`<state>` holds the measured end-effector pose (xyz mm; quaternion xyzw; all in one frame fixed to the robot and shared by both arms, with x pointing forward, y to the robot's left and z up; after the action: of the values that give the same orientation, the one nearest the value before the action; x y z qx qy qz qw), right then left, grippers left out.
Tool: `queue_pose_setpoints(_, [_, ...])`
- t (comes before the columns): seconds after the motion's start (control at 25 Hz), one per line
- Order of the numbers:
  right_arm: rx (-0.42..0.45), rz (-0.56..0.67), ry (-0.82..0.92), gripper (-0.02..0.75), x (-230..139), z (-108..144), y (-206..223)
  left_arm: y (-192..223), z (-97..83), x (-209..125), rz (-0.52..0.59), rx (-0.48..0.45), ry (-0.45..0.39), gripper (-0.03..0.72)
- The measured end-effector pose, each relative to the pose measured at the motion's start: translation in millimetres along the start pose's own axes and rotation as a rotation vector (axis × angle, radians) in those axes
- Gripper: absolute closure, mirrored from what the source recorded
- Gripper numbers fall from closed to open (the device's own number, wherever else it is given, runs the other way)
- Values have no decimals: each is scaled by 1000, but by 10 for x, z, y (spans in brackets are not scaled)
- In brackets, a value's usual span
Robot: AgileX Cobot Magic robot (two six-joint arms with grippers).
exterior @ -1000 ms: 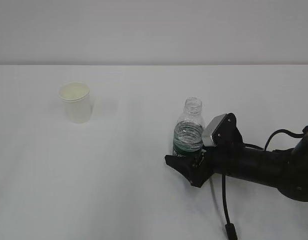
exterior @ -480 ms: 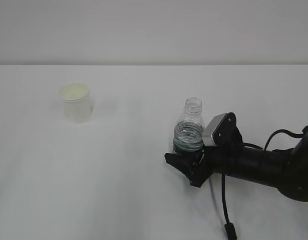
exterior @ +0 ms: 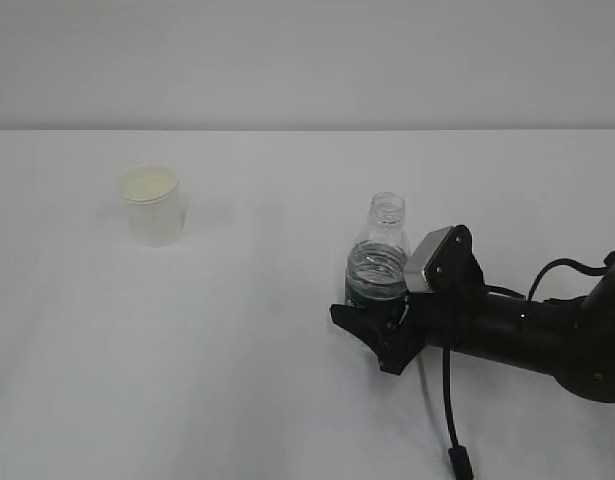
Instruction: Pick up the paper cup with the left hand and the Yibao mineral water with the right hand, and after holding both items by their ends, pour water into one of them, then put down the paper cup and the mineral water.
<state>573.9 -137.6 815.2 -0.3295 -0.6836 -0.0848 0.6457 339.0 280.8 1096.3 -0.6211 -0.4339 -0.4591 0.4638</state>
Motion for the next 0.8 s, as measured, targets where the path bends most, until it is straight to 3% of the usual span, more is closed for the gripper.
queue_pose_setpoints(0.8, [13,-5,39,284,8,14,2,0,0,-3,2,0,0,169])
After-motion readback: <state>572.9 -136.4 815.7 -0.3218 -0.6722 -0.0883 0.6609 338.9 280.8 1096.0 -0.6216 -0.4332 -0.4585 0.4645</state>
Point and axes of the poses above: a point on each arm's last joint axis where the gripper is mounted, y pointing out along that axis toward the gripper, z along the wrist's bending axis when the last joint is at zero, x = y × z, the point moved 4 cm from there along y, pointing out along that axis toward the gripper, and after that the axes turned 8 degrees about -y, right-handed, at the moved point
